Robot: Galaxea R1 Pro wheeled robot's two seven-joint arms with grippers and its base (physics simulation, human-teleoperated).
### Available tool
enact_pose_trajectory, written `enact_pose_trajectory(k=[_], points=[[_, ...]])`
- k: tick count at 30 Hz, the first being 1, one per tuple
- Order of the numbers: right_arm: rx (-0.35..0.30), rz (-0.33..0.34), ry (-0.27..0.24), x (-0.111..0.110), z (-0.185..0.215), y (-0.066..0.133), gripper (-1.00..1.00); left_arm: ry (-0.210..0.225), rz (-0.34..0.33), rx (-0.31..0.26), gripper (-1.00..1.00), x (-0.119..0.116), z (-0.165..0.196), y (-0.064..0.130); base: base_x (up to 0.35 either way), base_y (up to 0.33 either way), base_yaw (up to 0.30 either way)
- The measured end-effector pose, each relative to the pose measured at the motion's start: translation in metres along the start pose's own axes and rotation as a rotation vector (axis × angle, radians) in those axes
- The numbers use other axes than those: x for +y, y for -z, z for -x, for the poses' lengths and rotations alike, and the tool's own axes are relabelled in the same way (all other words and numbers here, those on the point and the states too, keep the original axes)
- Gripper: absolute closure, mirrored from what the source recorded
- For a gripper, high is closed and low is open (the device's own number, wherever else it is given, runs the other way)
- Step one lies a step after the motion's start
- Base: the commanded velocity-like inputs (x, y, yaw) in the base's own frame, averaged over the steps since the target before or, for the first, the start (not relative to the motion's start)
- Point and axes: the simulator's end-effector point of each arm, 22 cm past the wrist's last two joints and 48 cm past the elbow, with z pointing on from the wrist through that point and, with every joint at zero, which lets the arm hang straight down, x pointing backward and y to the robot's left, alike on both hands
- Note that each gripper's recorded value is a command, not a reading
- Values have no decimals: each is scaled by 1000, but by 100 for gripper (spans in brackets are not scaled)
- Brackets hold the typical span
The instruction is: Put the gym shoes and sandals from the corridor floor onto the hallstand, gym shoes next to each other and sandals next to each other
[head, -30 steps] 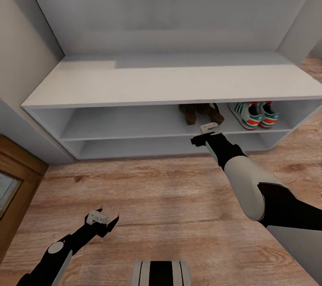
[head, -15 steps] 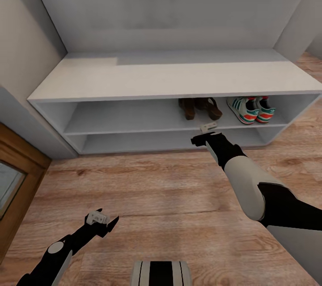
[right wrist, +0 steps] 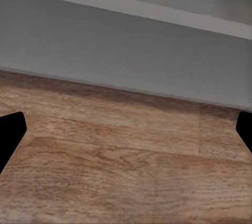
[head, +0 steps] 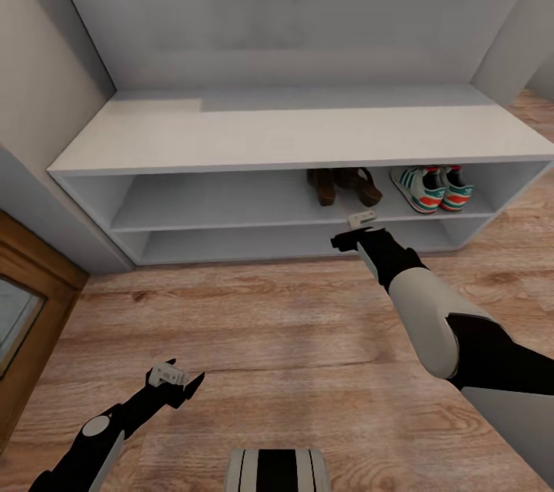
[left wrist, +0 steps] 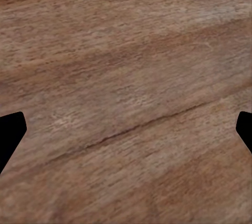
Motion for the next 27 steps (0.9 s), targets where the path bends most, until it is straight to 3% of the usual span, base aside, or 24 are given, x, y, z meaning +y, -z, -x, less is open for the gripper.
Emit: enact_pose_trajectory(k=[27], points=[[-3,-4,7,-3,0,0,-100,0,0,0,-100,0,0,0,0,0,0]])
